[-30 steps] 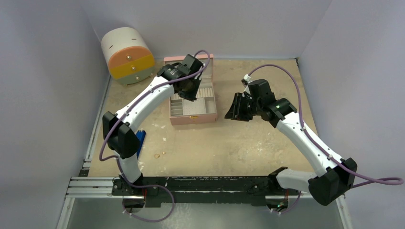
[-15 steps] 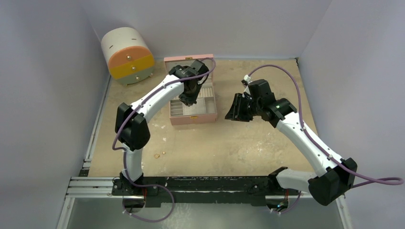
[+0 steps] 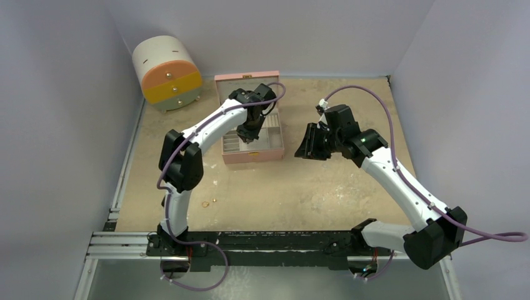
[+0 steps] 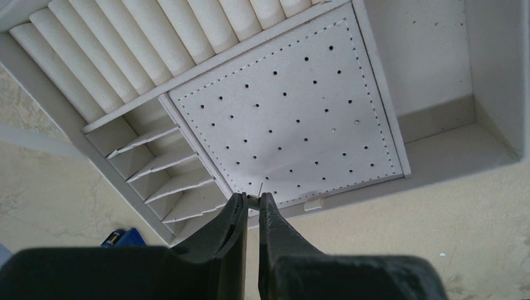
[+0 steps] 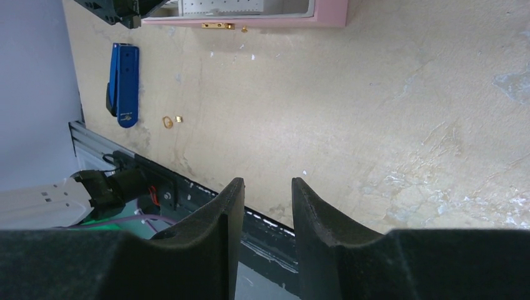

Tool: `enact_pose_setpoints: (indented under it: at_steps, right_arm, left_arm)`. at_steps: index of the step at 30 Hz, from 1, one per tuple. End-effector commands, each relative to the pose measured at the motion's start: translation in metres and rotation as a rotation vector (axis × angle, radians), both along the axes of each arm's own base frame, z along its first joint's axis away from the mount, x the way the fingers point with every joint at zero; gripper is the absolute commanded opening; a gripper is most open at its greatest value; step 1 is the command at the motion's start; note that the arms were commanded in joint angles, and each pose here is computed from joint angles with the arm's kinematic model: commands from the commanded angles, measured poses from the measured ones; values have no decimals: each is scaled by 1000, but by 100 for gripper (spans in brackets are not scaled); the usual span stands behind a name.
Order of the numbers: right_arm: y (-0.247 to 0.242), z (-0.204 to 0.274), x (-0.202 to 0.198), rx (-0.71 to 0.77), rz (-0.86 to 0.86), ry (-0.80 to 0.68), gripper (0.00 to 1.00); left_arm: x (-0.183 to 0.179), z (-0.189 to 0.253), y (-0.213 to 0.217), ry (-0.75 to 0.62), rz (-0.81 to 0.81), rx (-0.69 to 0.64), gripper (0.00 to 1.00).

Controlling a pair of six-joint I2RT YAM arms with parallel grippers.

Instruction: Organize the mixed jewelry

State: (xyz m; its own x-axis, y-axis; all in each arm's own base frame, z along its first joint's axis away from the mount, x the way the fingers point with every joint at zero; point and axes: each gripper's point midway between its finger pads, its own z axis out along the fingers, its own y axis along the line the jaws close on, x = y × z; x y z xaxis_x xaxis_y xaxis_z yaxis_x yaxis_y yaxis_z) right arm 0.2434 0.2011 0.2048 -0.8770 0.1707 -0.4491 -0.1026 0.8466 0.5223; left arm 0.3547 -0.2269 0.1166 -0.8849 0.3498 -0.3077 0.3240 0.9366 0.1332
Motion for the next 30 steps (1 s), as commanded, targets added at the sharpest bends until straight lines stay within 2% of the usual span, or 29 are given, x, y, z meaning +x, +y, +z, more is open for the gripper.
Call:
enact_pose_setpoints:
  at_steps: [1, 22, 30]
  right_arm:
    - [-2, 6, -1, 10, -1, -26, 37]
    - [-1, 3, -1, 12, 1, -19, 37]
    - [-1, 1, -2, 12, 0, -16, 36]
  left_arm:
    - [14, 6, 2, -45, 7, -5, 0]
    - [22, -3, 1, -33, 10, -14, 0]
    - [28, 8, -3, -70, 11, -41, 0]
